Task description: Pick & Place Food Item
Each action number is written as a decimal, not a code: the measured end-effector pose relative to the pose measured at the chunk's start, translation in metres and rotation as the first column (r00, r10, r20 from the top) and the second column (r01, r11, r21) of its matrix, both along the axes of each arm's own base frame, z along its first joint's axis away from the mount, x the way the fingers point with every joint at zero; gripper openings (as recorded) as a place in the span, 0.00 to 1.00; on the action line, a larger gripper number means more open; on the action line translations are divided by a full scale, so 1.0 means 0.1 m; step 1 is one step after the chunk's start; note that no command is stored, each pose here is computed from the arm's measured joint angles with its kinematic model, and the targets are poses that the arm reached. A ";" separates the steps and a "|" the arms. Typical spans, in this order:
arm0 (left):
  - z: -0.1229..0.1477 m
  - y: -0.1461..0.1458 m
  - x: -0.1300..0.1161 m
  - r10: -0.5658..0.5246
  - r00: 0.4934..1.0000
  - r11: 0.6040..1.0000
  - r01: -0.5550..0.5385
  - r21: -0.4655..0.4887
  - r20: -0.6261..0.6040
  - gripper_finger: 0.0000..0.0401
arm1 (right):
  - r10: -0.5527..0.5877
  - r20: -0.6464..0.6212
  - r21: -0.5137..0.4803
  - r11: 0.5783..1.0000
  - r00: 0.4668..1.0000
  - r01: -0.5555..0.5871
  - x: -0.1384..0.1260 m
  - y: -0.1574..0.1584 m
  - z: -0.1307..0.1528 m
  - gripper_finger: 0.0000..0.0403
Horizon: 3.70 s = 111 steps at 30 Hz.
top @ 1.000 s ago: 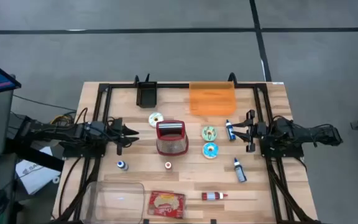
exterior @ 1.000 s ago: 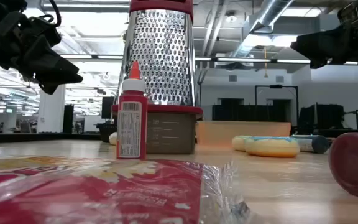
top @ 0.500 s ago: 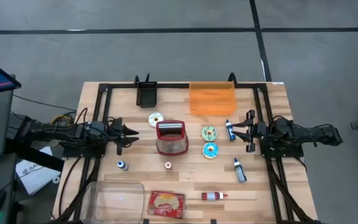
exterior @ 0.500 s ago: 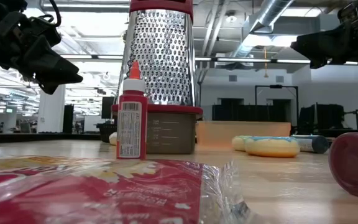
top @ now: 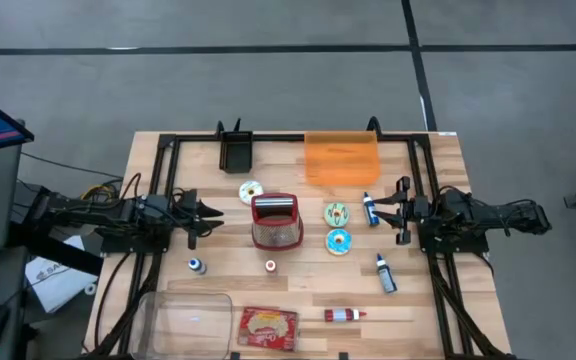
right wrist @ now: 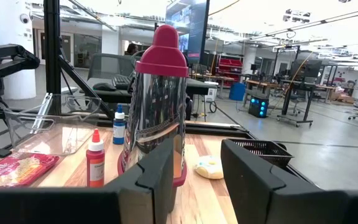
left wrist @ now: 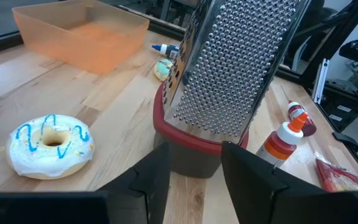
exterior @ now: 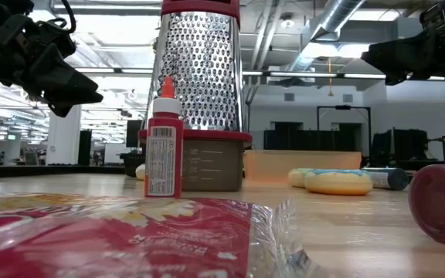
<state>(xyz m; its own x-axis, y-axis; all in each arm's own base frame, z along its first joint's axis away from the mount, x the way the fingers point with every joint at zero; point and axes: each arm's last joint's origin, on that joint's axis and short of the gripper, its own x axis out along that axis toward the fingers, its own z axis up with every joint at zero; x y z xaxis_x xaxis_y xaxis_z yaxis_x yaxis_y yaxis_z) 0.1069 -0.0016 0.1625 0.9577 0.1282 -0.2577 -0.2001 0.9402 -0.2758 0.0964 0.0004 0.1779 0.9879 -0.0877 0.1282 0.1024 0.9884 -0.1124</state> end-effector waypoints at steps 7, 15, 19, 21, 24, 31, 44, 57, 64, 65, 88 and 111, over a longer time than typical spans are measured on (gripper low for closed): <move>0.00 0.00 0.00 0.000 1.000 1.000 0.000 0.000 0.000 0.35 | 0.000 0.000 0.000 1.000 1.000 0.000 0.00 0.00 0.00 0.31; 0.05 0.00 0.01 0.000 0.999 1.000 0.000 -0.003 0.051 0.35 | 0.000 -0.001 0.000 1.000 1.000 0.000 0.00 0.00 0.00 0.31; 0.12 0.00 0.02 0.002 0.992 1.000 0.000 -0.013 0.128 0.35 | 0.000 0.000 0.000 1.000 1.000 0.000 0.00 0.00 0.00 0.31; 0.16 0.00 0.03 0.012 0.985 0.998 -0.003 -0.055 0.170 0.35 | 0.000 0.000 0.000 1.000 1.000 0.000 0.00 0.00 0.00 0.31; 0.21 0.00 0.03 0.059 0.970 0.974 -0.005 -0.225 0.236 0.35 | 0.000 0.000 0.000 1.000 1.000 0.000 0.00 0.00 0.00 0.31; 0.40 0.00 0.02 0.162 0.891 0.849 0.094 -0.520 0.425 0.35 | 0.000 0.000 0.000 1.000 1.000 0.000 0.00 0.00 0.00 0.31; 0.74 0.03 -0.10 0.250 0.656 0.819 0.250 -0.517 0.712 0.35 | 0.014 0.014 0.105 0.994 1.000 -0.015 0.00 0.00 0.00 0.31; 0.80 0.03 -0.10 0.233 0.610 0.879 0.201 -0.432 0.757 0.35 | -0.043 0.396 0.489 0.856 0.917 -0.171 -0.09 -0.03 0.32 0.31; 0.75 0.02 -0.02 0.222 0.658 0.851 0.230 -0.472 0.719 0.35 | -0.162 0.542 0.707 0.618 0.825 -0.344 -0.16 -0.07 0.42 0.31; 0.74 0.02 0.00 0.216 0.666 0.851 0.230 -0.472 0.714 0.35 | -0.176 0.554 0.723 0.587 0.814 -0.365 -0.16 -0.07 0.42 0.31; 0.83 0.01 -0.01 0.140 0.591 0.922 0.214 -0.323 0.794 0.38 | -0.280 -0.198 0.806 0.500 0.940 0.318 -0.21 -0.07 1.40 0.31; 0.83 0.01 -0.01 0.137 0.593 0.930 0.198 -0.309 0.793 0.52 | -0.068 -0.954 0.279 0.149 0.292 0.949 0.79 0.09 0.46 0.56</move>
<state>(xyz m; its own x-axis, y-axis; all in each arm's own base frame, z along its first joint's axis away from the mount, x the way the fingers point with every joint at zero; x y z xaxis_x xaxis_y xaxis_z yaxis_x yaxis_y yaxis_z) 0.1056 -0.0008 0.2451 0.7946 0.1626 0.5849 0.2831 0.7531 -0.5938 0.1751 0.0092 0.2239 0.2206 -0.2072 -0.9531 0.9535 0.2513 0.1661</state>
